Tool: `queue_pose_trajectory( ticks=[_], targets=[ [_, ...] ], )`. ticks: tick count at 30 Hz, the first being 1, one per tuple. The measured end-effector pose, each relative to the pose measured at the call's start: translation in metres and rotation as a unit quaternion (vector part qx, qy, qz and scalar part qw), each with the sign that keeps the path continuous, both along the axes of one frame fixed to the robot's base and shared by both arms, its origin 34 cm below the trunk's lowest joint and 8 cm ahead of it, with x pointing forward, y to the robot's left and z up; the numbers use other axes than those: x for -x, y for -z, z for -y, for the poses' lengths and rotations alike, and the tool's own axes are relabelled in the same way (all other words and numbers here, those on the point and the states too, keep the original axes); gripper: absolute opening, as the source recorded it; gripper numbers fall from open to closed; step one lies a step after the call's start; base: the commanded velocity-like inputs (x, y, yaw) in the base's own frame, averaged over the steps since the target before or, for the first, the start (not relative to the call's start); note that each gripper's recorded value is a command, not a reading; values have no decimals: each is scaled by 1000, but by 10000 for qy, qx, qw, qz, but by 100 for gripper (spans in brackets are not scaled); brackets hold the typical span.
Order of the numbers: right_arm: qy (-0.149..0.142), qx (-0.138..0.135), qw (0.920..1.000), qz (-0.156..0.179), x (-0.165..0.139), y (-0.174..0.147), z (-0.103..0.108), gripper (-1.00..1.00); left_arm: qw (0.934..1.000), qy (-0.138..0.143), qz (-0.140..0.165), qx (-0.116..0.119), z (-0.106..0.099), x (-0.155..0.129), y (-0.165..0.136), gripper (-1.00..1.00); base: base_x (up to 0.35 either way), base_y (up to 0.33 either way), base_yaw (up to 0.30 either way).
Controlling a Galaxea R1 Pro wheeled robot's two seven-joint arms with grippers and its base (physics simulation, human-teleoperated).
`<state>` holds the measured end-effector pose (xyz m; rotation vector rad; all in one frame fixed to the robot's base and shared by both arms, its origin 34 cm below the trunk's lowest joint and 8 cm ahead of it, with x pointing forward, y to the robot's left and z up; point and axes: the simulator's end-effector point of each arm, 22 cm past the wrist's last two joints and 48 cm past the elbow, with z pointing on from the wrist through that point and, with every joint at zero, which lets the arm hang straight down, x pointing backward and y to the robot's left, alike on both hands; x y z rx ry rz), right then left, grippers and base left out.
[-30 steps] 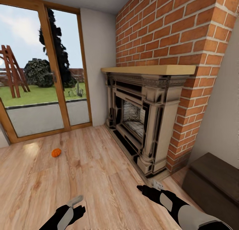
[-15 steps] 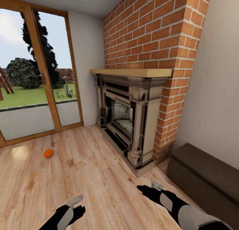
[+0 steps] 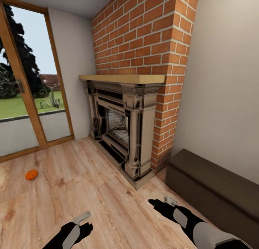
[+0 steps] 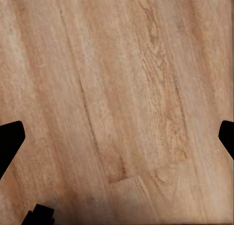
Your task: Place each of the two pumpkins and all three candles from the living room inside a cabinet in the living room (use any cabinet), then make sure every cabinet is closed, and position the cauldron so it is next to a table in the living room.
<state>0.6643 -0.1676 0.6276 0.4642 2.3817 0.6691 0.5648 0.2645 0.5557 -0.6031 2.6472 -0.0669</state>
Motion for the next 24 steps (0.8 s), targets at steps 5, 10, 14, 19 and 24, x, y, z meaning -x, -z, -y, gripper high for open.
queue_pose_trajectory(
  ticks=[5, 10, 14, 19, 24],
  targets=[
    [14, -5, 10000, 2, 0, -1, 0, 100, 10000, -5, -11, -2, 0, 1, 0, 100, 0, 0, -289],
    [25, 8, 10000, -69, 5, 4, 2, 100, 10000, -8, -5, -2, -1, 1, 0, 100, 0, 0, -289],
    [31, 14, 10000, -76, 5, 4, 2, 100, 10000, -8, -1, -2, -1, 1, -1, 100, 0, 0, -289],
    [36, 19, 10000, -66, 5, 3, 3, 100, 10000, -7, 12, 1, -1, 0, -2, 100, 0, 0, -289],
    [36, 19, 10000, -54, 5, 2, 3, 100, 10000, -7, 27, 2, -1, -1, -3, 100, 0, 10, -289]
  ],
)
